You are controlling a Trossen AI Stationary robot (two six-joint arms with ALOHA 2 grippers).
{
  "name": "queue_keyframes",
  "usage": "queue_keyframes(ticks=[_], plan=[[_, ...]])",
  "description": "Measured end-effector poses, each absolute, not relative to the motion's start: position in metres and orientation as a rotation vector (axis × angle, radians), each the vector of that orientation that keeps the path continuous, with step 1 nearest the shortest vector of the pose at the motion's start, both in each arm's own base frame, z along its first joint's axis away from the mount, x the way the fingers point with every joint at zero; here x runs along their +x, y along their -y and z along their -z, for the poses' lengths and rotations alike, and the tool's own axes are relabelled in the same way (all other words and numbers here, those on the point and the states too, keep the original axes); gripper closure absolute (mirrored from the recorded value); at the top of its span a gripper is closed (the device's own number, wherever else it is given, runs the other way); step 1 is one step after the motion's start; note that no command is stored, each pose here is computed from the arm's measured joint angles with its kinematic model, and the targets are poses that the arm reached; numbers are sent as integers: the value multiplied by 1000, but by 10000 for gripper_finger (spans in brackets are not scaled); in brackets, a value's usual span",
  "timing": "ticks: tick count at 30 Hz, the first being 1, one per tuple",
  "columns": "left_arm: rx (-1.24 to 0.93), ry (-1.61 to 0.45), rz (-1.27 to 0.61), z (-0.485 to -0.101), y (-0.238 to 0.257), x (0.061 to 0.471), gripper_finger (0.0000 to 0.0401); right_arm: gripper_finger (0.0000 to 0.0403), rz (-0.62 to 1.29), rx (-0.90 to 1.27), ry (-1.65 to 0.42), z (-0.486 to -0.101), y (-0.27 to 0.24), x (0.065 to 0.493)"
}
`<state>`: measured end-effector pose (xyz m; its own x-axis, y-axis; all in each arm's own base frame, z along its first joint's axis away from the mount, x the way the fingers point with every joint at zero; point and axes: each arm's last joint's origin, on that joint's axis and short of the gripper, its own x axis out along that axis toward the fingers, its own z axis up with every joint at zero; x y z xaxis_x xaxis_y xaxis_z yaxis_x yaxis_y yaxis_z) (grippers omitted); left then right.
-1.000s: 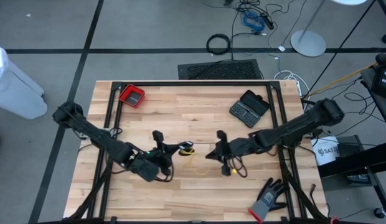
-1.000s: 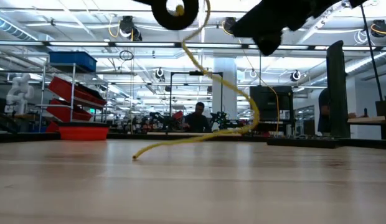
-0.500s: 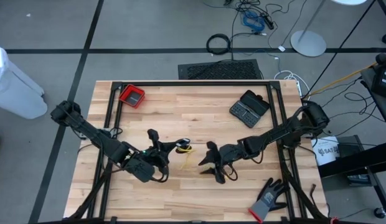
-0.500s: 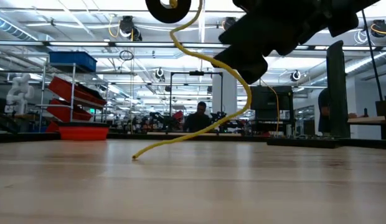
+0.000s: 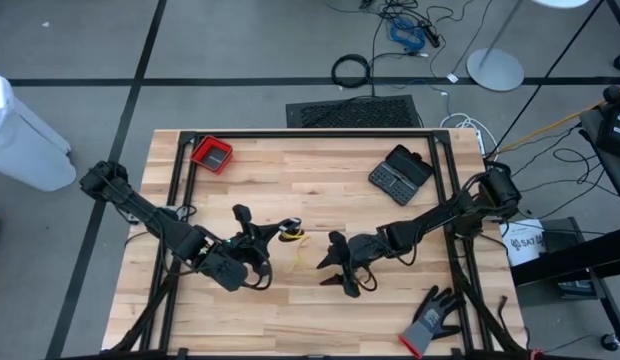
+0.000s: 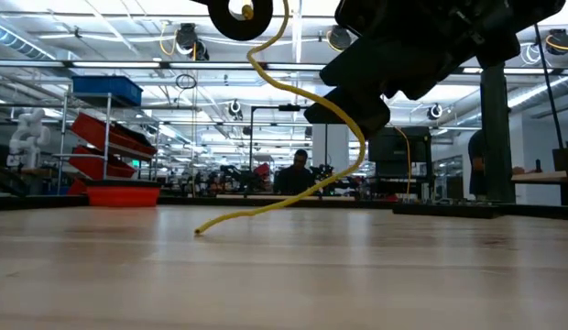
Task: Coil cords
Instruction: Uncoil the yellow cable wire from the spool
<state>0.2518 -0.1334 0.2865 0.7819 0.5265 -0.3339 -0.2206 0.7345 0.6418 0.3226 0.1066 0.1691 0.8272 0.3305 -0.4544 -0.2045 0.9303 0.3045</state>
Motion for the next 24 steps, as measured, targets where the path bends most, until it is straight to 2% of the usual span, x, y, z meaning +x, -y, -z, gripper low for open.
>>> queue_keyframes(ticks=[12, 19, 24], plan=[[619, -531, -432, -287, 133, 252, 400, 248, -260, 226, -589, -163, -101, 321], [619, -531, -432, -287, 133, 252, 400, 313, -234, 232, -592, -163, -92, 323], [619, -530, -432, -287, 133, 252, 400, 386, -232, 234, -595, -162, -91, 323]])
